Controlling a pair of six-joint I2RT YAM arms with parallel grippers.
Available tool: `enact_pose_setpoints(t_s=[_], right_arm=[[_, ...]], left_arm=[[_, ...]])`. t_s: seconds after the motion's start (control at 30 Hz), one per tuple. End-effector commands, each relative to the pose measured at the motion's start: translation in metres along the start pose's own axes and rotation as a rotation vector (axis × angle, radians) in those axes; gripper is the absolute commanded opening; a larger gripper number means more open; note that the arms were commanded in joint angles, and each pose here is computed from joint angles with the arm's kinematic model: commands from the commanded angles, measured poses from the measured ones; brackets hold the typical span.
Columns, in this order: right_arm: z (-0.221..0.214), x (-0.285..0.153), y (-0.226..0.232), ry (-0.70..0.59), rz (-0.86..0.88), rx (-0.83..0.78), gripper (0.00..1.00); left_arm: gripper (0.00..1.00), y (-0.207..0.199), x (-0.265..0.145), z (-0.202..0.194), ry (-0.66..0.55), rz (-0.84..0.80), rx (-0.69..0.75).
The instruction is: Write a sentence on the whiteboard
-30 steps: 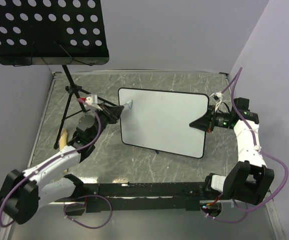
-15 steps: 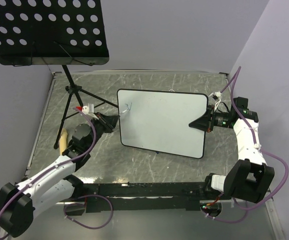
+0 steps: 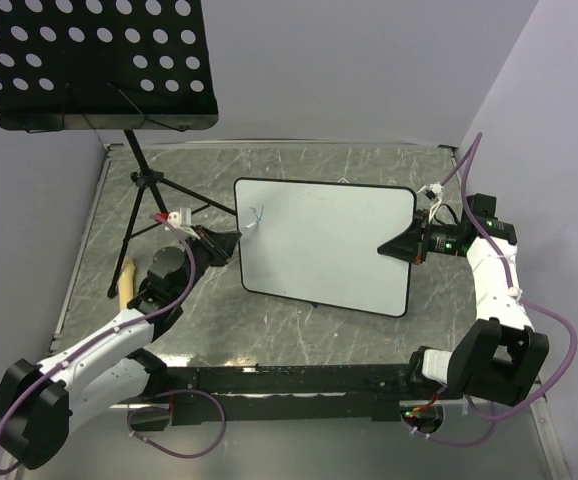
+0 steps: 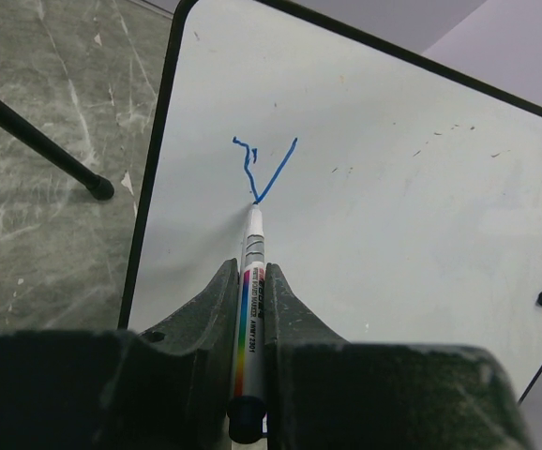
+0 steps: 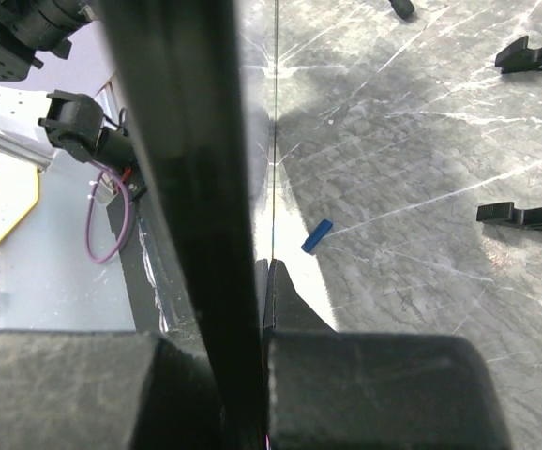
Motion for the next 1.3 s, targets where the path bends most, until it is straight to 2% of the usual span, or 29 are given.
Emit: enact_pose_setpoints(t_s=[0.0, 1.0, 1.27], right_arm=[[0.032, 0.001, 0.013, -0.187, 0.136, -0.122, 0.00], [0.032, 0.001, 0.014, -0.186, 0.137, -0.123, 0.00], [0.032, 0.001, 0.014, -0.187, 0.139, -0.128, 0.00]], left_arm=[[0.01, -0.009, 0.006, 0.005, -0.025, -0.051, -0.013], [0.01, -0.021, 0.014, 0.012, -0.046, -0.090, -0.015], [0.01, -0.016, 0.013, 0.010, -0.033, -0.056, -0.005]])
Point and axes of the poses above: each gripper's point midway between its finger pads, its own x axis out along the fingers, its own y axis along the line the jaws close on, z = x × y, the point moved 9 cm from there along -x, back along the fingers, and after that the axes turned 14 degrees about -x, right-handed, at the moved point
